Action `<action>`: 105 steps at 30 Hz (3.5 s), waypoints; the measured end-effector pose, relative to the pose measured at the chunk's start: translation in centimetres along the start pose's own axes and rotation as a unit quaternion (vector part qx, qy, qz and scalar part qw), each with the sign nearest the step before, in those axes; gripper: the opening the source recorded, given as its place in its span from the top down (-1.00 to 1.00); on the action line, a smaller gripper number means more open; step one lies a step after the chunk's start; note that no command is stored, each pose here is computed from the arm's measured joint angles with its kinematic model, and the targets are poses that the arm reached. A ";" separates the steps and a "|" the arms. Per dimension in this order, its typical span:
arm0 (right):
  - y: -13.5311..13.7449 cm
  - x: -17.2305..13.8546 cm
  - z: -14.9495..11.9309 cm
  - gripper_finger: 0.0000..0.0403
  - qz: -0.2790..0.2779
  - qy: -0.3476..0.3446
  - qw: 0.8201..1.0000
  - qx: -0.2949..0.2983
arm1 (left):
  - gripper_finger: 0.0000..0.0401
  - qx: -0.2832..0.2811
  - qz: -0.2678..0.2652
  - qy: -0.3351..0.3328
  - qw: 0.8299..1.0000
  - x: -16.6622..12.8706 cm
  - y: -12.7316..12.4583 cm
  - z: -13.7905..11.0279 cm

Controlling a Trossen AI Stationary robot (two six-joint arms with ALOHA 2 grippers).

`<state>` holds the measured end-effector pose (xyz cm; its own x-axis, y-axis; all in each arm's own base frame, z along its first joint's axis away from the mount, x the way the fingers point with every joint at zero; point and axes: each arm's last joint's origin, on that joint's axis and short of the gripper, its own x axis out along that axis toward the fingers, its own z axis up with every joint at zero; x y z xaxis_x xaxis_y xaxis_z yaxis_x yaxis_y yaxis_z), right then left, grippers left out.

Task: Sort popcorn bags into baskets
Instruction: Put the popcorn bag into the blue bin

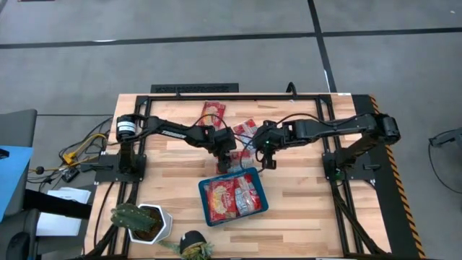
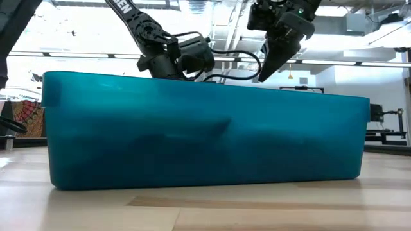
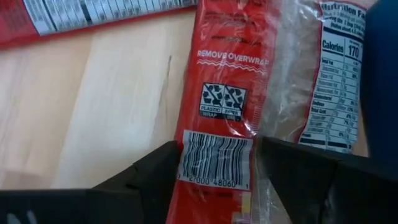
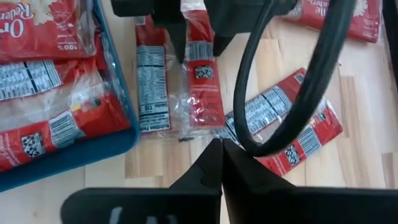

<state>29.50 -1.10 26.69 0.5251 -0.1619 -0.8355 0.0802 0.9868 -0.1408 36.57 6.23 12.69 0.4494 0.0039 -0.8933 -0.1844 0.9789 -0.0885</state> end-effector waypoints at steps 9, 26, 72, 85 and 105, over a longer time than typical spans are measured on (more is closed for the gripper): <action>0.0 -0.2 0.0 0.87 0.000 -0.006 1.000 -0.002 | 0.85 -0.007 0.022 0.043 0.999 0.0 0.4 -0.9; -0.8 -5.4 -0.5 0.89 -0.001 -0.078 0.996 0.041 | 1.00 -0.048 0.068 0.024 0.996 -4.0 0.5 5.2; -2.2 -14.0 -5.2 0.92 -0.026 -0.132 0.985 0.112 | 1.00 0.411 -0.028 -0.068 0.909 -12.3 -15.6 10.7; -2.0 -14.0 -5.5 0.82 -0.021 -0.117 0.985 0.122 | 1.00 0.491 -0.054 -0.039 0.868 -7.7 -16.0 10.5; -1.7 -14.0 -5.8 0.77 -0.019 -0.104 0.988 0.113 | 0.14 0.347 0.074 -0.071 0.932 -10.5 -14.1 13.0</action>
<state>17.10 -0.60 35.55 0.6794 -0.2165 -0.7011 0.2782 0.9602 -0.0269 45.86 -4.96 29.03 0.5849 0.1282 -0.8009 0.3337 0.8619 0.3817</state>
